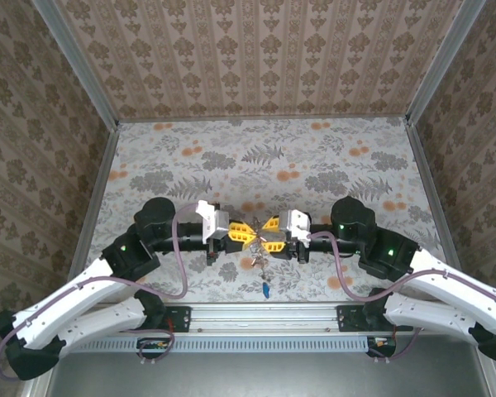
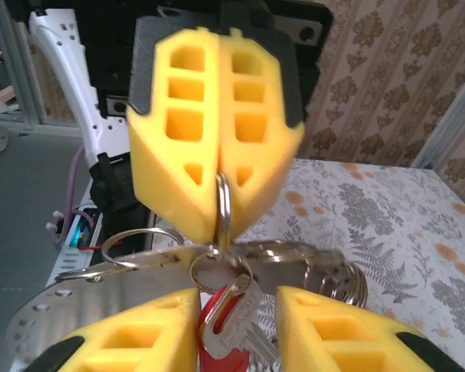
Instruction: Put the keys on the keyring
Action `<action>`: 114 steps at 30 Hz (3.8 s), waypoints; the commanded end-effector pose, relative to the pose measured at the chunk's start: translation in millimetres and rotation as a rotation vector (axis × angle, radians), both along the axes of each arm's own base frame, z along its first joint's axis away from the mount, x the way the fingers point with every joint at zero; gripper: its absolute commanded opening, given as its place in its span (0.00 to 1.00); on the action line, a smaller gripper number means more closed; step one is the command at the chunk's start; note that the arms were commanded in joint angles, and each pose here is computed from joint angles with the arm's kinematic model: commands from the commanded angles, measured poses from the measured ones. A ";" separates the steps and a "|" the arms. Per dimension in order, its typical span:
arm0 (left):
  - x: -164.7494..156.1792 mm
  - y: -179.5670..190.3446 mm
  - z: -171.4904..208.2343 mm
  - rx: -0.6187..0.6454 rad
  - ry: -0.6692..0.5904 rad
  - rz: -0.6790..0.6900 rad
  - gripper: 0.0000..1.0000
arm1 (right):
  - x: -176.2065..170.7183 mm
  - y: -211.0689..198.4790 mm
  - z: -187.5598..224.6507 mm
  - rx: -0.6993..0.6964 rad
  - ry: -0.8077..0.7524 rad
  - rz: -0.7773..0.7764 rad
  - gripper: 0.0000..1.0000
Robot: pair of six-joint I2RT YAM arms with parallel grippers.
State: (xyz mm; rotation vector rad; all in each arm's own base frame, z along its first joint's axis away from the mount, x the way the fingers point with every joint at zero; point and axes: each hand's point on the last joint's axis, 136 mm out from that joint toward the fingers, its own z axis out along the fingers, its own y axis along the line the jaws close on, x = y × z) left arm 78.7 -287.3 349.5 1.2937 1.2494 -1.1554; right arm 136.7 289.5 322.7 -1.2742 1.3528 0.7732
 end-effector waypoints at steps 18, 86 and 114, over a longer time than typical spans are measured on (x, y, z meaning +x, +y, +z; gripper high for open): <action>111.8 32.2 -86.8 0.324 0.122 0.616 0.00 | 82.5 -59.0 -44.0 0.042 0.215 -0.530 0.98; 199.9 207.7 -153.5 0.270 0.147 1.488 1.00 | 190.4 -257.2 -123.9 0.215 0.222 -1.303 1.00; 304.9 310.9 -228.6 0.227 0.148 1.731 1.00 | 263.8 -294.1 -224.4 0.088 0.242 -1.424 1.00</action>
